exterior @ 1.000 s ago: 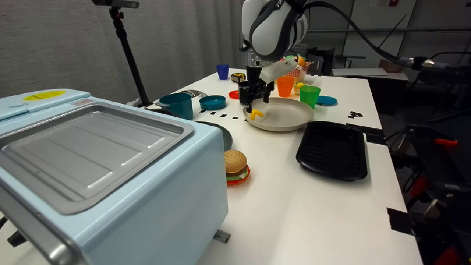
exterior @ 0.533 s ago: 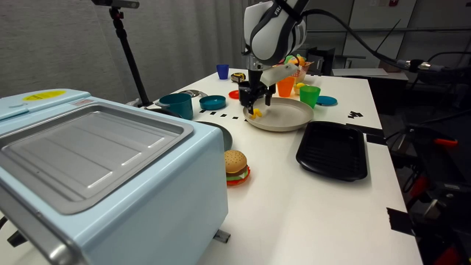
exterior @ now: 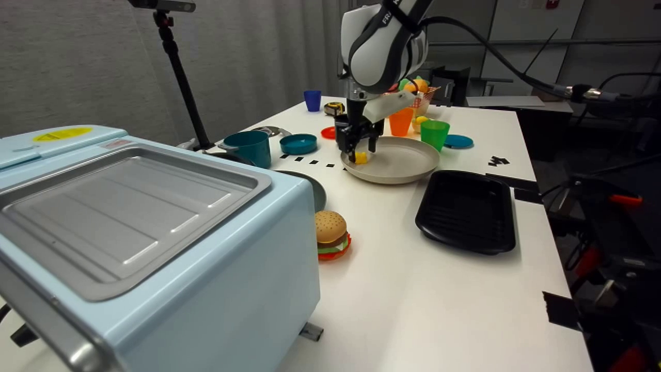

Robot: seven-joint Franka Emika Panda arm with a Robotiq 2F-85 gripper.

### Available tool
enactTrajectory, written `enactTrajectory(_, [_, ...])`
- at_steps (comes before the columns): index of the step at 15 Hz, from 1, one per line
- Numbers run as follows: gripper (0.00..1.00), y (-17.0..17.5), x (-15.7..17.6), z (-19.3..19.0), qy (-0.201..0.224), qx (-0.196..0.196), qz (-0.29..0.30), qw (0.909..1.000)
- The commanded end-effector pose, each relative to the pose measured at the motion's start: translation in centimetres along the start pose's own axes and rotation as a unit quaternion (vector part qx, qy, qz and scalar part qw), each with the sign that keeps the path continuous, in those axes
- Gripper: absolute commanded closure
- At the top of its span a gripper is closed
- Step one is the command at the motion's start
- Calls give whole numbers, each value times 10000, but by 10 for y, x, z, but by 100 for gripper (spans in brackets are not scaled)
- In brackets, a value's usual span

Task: Put the chips in the green cup

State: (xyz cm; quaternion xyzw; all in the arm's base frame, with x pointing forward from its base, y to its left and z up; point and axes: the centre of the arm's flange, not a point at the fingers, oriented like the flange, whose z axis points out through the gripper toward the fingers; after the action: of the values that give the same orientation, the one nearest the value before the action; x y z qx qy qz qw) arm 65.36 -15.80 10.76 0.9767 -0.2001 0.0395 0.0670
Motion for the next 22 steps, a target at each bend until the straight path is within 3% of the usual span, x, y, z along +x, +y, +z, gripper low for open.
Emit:
enactTrajectory(1, [13,-5,5,-4,-62,146,82,9998])
enactTrajectory(2, [7,-6,4,-6,-54,148,83,9998])
enactTrajectory(3, [11,-6,4,-6,-51,148,96,9998])
enactTrajectory(15, [12,-9,-3,-2,-11,-160,844,9963])
enactTrajectory(18, [39,-9,-3,-4,19,-189,947,9953])
enactTrajectory(21, [42,-8,-3,-3,42,-156,1052,9943])
enactTrajectory(22, [63,-7,-3,-2,38,-120,1114,9937])
